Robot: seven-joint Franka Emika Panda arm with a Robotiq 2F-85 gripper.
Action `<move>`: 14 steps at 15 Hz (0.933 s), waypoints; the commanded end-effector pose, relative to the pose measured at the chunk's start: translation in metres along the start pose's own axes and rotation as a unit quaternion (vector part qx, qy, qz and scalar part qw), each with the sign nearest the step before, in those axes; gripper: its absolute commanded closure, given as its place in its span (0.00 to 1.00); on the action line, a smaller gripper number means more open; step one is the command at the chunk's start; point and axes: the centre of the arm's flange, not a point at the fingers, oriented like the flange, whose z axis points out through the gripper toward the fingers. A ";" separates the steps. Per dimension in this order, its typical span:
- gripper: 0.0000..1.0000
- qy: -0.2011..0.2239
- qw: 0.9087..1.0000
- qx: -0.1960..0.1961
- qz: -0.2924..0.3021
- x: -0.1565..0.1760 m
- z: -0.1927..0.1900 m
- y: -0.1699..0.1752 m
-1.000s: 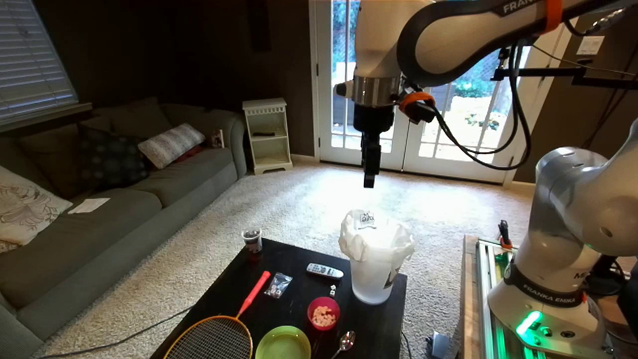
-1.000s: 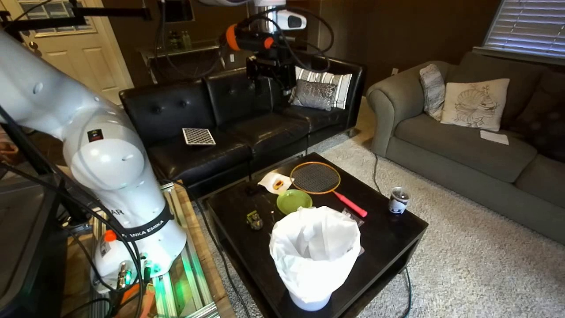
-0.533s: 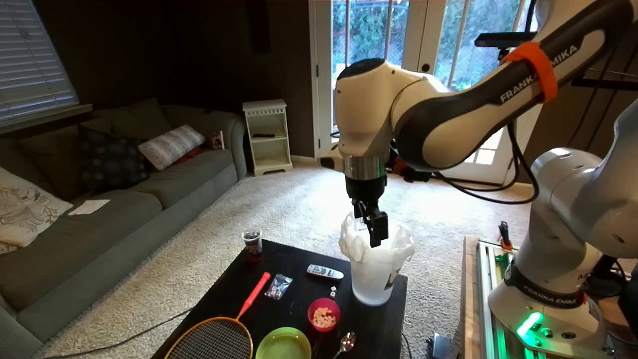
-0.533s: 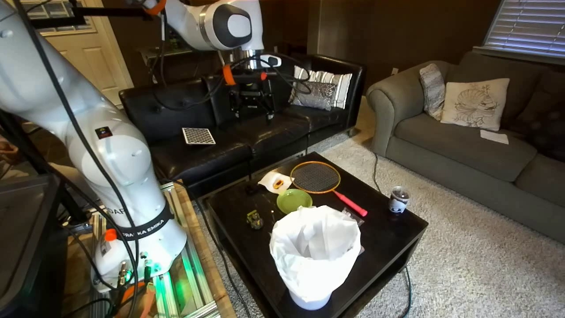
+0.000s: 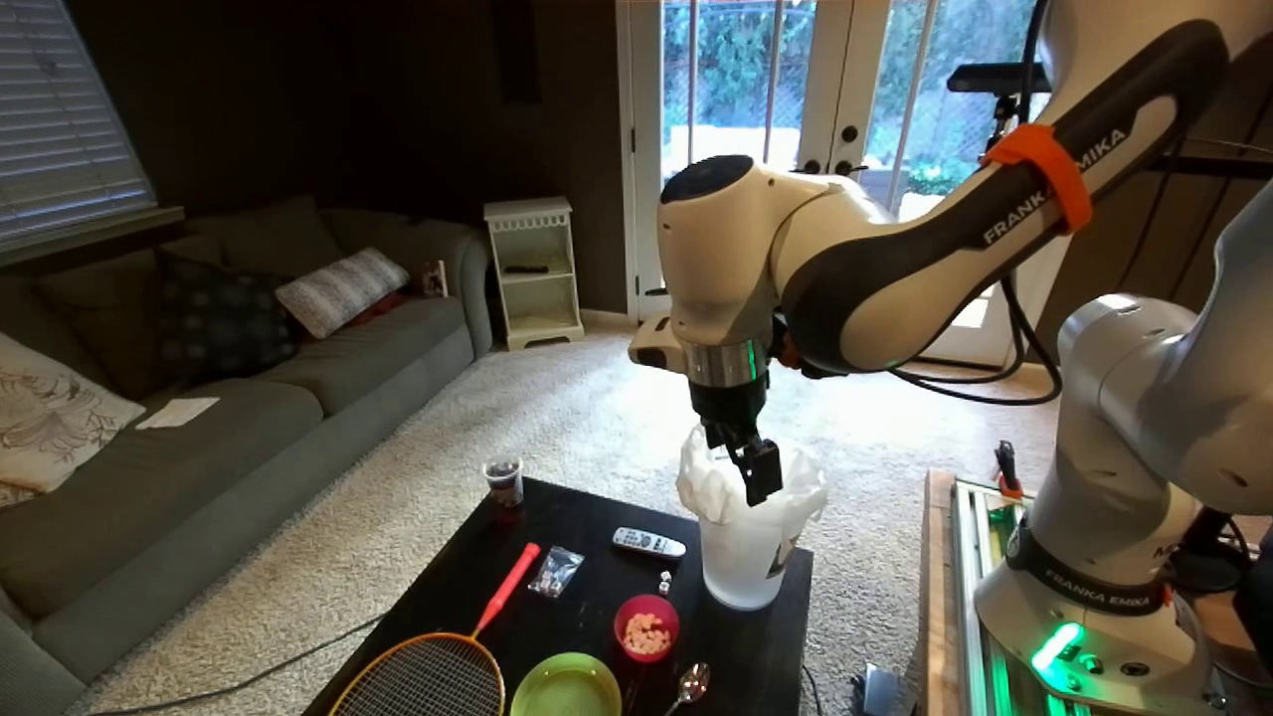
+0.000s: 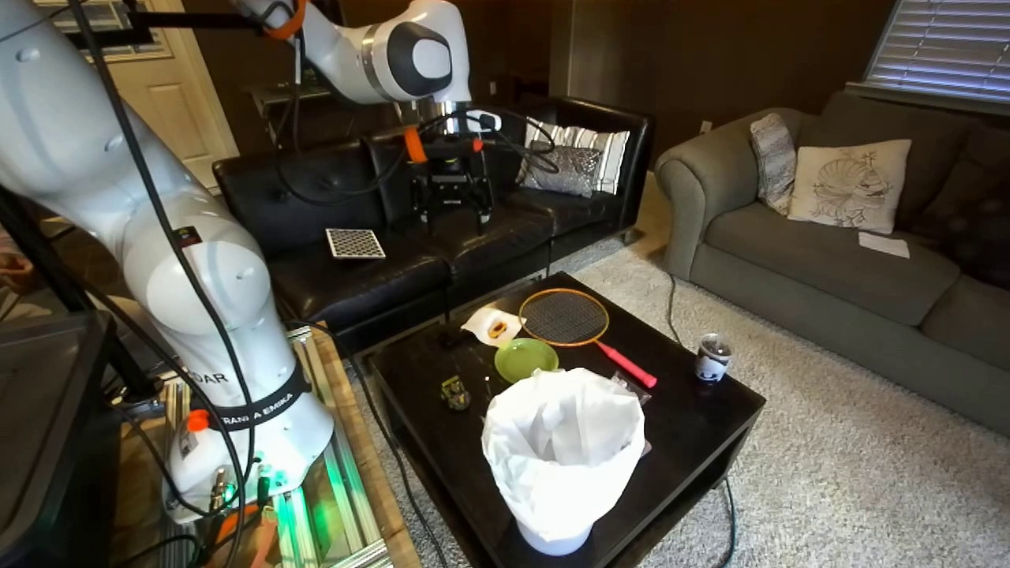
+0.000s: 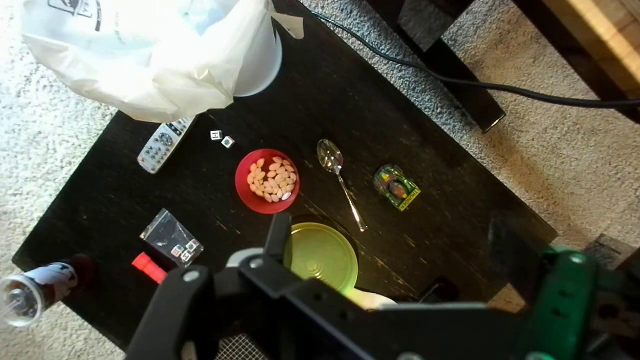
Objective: Turn the toy car clockwise
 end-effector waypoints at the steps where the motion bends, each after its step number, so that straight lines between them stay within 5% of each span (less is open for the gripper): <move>1: 0.00 0.000 1.000 0.000 0.000 0.000 0.000 0.000; 7: 0.00 0.032 0.994 0.002 -0.108 0.051 0.056 -0.041; 14: 0.00 0.058 0.958 0.048 -0.277 0.112 0.162 -0.114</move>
